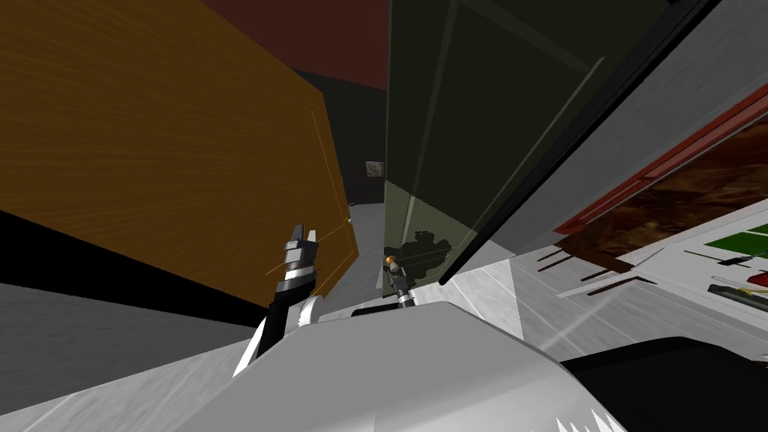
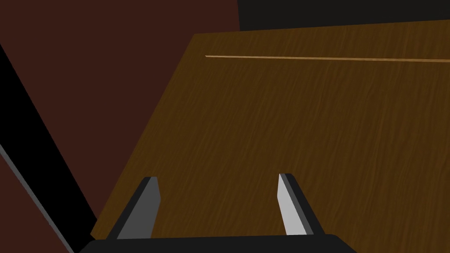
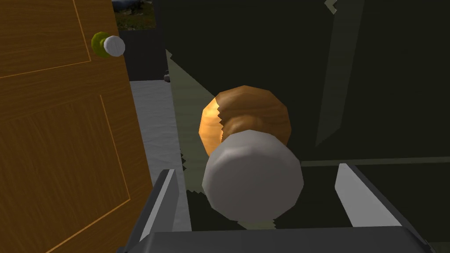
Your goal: Push the door open
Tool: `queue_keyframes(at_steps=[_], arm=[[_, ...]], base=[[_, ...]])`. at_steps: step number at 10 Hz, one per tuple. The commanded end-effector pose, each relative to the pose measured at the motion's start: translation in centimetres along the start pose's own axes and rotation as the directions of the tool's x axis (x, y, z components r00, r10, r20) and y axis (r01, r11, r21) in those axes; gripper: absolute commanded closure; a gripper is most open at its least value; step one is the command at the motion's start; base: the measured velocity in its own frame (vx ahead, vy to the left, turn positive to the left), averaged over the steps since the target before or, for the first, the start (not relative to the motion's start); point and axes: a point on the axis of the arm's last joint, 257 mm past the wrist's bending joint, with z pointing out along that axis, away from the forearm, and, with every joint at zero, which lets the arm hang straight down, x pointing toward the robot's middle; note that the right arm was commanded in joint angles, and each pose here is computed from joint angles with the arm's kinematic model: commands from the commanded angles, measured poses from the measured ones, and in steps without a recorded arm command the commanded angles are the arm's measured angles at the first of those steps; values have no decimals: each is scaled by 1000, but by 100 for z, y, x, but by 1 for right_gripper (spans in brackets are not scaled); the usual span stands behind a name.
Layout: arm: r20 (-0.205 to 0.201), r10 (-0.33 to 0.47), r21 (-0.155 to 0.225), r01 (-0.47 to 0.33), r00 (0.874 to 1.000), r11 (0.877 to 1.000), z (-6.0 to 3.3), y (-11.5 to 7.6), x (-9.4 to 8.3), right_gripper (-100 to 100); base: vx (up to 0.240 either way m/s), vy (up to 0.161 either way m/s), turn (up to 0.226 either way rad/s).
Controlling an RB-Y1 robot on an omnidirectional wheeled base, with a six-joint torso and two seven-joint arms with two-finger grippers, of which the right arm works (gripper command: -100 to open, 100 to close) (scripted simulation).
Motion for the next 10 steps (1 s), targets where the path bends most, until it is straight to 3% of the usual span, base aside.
queue_keyframes(at_steps=[1, 2, 3, 8, 10], arm=[[0, 1, -6, -1, 1000, 1000, 1, 35, -19, -100], [0, 0, -3, 0, 1000, 1000, 1, 24, -14, -100], [0, 0, -3, 0, 1000, 1000, 1, 24, -14, 100], [0, 0, -3, 0, 1000, 1000, 1, 24, -14, 100], [-3, -5, -19, 5, 1000, 1000, 61, 60, -5, 100]], base=[[204, 55, 38], [89, 25, 5], [-10, -6, -11], [-8, -3, 6], [154, 16, -65]])
